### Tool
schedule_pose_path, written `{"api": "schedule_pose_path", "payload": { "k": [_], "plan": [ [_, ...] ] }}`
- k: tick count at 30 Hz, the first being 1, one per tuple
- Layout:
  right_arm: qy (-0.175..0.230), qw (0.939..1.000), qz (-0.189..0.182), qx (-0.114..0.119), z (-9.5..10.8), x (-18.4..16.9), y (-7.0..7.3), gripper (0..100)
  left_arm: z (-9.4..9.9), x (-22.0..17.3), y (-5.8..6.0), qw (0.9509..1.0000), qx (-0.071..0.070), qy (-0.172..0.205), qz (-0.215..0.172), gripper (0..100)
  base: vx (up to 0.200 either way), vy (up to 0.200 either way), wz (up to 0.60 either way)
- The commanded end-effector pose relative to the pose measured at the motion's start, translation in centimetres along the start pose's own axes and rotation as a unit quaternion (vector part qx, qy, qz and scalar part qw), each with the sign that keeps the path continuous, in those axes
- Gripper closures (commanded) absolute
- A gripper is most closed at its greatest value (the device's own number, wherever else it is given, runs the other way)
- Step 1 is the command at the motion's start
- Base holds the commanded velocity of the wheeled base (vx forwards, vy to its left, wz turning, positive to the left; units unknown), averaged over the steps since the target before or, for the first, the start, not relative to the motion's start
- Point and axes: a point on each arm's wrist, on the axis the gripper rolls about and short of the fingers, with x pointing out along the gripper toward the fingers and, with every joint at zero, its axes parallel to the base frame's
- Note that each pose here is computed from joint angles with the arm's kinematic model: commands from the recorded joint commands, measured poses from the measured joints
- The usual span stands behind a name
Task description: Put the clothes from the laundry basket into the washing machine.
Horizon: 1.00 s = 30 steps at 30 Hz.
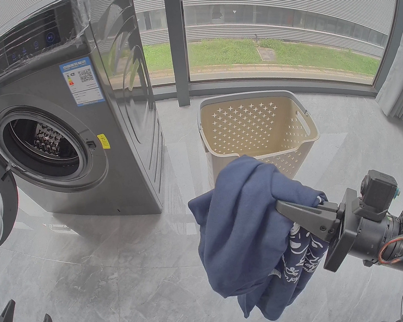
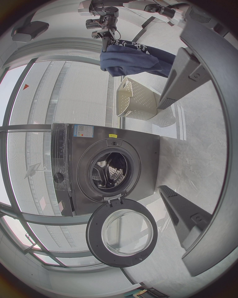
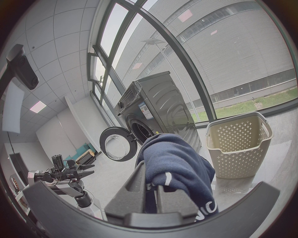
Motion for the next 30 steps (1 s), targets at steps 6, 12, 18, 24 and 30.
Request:
{"api": "schedule_pose_path", "payload": {
  "k": [6,12,18,24,30],
  "plan": [
    [0.010,0.9999,-0.006,0.001,-0.46,0.33,-0.28,100,-0.44,0.01,0.01,1.0000,0.000,0.001,0.000,0,0.000,0.200,0.00],
    [0.009,0.9999,-0.007,0.001,-0.42,0.39,-0.32,100,-0.44,0.01,0.01,1.0000,-0.001,0.001,0.000,0,0.000,0.200,0.00],
    [0.010,0.9999,-0.008,0.002,-0.47,0.49,-0.34,100,-0.43,0.02,0.01,1.0000,-0.001,0.002,0.000,0,0.000,0.200,0.00],
    [0.010,0.9999,-0.008,0.002,-0.47,0.53,-0.34,100,-0.44,0.01,0.01,1.0000,-0.001,0.001,0.000,0,0.000,0.200,0.00],
    [0.010,0.9999,-0.009,0.002,-0.50,0.64,-0.43,100,-0.43,0.02,0.01,1.0000,-0.001,0.002,0.000,0,0.000,0.200,0.00]
  ]
}}
